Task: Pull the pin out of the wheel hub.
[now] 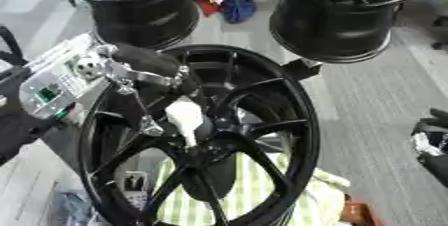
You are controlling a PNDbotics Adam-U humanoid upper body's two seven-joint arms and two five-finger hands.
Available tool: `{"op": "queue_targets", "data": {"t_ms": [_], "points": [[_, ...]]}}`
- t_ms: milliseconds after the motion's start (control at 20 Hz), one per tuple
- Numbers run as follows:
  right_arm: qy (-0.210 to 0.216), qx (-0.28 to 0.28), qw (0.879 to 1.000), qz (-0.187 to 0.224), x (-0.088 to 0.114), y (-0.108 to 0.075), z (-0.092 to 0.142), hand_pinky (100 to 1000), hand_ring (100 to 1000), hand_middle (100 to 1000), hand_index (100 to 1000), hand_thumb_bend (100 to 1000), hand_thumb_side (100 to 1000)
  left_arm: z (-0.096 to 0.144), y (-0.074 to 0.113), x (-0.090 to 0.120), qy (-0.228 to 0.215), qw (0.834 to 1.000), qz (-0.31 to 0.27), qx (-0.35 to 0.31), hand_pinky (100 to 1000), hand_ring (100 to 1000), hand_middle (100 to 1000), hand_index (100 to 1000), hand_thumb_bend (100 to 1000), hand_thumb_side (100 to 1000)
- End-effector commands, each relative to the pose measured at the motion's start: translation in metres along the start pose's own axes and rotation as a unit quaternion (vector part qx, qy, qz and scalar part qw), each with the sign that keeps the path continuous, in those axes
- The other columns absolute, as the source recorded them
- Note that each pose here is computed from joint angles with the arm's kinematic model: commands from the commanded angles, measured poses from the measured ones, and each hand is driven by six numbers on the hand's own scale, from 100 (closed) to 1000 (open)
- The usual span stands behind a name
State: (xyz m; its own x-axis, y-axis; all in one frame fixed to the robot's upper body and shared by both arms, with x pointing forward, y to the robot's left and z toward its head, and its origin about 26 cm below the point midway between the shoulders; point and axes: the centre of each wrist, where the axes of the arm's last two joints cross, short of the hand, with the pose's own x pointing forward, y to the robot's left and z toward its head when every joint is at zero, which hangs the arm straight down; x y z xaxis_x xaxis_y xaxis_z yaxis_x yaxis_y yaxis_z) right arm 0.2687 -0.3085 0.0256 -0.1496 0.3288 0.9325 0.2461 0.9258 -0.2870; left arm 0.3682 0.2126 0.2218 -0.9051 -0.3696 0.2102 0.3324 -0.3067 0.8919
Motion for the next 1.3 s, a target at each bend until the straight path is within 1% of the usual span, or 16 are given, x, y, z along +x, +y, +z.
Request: {"op": "queue_targets", "data": {"t_ms": [50, 100, 200, 350, 400, 500, 600, 700, 800, 900, 1000, 1050, 1200, 1250, 1300], "points": [[-0.011, 0.000, 1.000, 0.005, 0.004, -0.005, -0.004, 707, 609, 680, 817, 133, 259, 0.027, 0.034, 0.011, -0.026, 0.997, -0.069, -0.022, 660, 475, 428, 615, 100, 100], [-0.010, 0.000, 1.000, 0.005, 0.004, -0.005, -0.004, 707, 609, 680, 817, 132, 260, 0.032, 0.040, 0.014, -0.024, 0.997, -0.071, -0.012, 663, 476, 427, 615, 100, 100], [-0.009, -0.002, 1.000, 0.005, 0.003, -0.006, -0.003, 707, 609, 680, 817, 129, 259, 0.051, 0.056, 0.020, -0.012, 0.997, -0.080, 0.018, 670, 476, 428, 618, 100, 100], [-0.006, -0.005, 1.000, 0.006, 0.002, -0.007, -0.002, 707, 609, 680, 817, 131, 260, 0.091, 0.071, 0.026, 0.022, 0.994, -0.080, 0.063, 673, 477, 428, 620, 100, 100], [-0.006, -0.008, 1.000, 0.007, 0.001, -0.008, -0.002, 707, 609, 680, 817, 131, 260, 0.106, 0.072, 0.026, 0.037, 0.993, -0.075, 0.078, 673, 477, 427, 621, 100, 100], [-0.005, -0.013, 1.000, 0.007, 0.001, -0.009, -0.002, 707, 609, 680, 817, 130, 260, 0.136, 0.067, 0.024, 0.071, 0.990, -0.055, 0.108, 671, 478, 429, 624, 100, 100], [-0.005, -0.017, 1.000, 0.007, 0.001, -0.010, -0.002, 707, 609, 680, 817, 129, 260, 0.163, 0.052, 0.018, 0.117, 0.983, -0.023, 0.142, 657, 476, 428, 630, 105, 100], [-0.005, -0.020, 1.000, 0.007, 0.001, -0.010, -0.002, 707, 609, 680, 817, 129, 260, 0.185, 0.030, 0.008, 0.160, 0.971, 0.012, 0.180, 646, 476, 429, 632, 116, 100], [-0.005, -0.023, 1.000, 0.006, 0.001, -0.010, -0.002, 707, 609, 680, 817, 128, 261, 0.201, 0.002, -0.005, 0.204, 0.952, 0.055, 0.220, 636, 478, 433, 637, 135, 100], [-0.004, -0.026, 1.000, 0.005, 0.000, -0.010, -0.002, 707, 609, 680, 817, 128, 261, 0.213, -0.033, -0.020, 0.239, 0.929, 0.108, 0.261, 615, 475, 431, 634, 165, 100], [-0.004, -0.028, 1.000, 0.004, 0.001, -0.010, -0.002, 707, 609, 680, 817, 127, 261, 0.223, -0.071, -0.033, 0.277, 0.901, 0.160, 0.294, 611, 476, 433, 635, 170, 100], [-0.004, -0.029, 1.000, 0.004, 0.000, -0.010, -0.002, 707, 609, 679, 817, 127, 261, 0.228, -0.089, -0.037, 0.298, 0.886, 0.184, 0.306, 603, 476, 435, 636, 177, 100], [-0.003, -0.034, 0.999, 0.004, 0.000, -0.011, -0.001, 707, 609, 679, 817, 126, 261, 0.245, -0.151, -0.048, 0.378, 0.821, 0.257, 0.343, 594, 482, 443, 646, 200, 100], [-0.002, -0.035, 0.999, 0.004, 0.000, -0.012, -0.001, 707, 609, 679, 817, 126, 261, 0.250, -0.171, -0.049, 0.405, 0.797, 0.276, 0.352, 612, 529, 504, 718, 301, 158], [-0.002, -0.037, 0.999, 0.004, 0.000, -0.012, -0.001, 707, 609, 679, 817, 126, 261, 0.254, -0.188, -0.050, 0.431, 0.775, 0.293, 0.357, 616, 539, 516, 729, 318, 173]]}}
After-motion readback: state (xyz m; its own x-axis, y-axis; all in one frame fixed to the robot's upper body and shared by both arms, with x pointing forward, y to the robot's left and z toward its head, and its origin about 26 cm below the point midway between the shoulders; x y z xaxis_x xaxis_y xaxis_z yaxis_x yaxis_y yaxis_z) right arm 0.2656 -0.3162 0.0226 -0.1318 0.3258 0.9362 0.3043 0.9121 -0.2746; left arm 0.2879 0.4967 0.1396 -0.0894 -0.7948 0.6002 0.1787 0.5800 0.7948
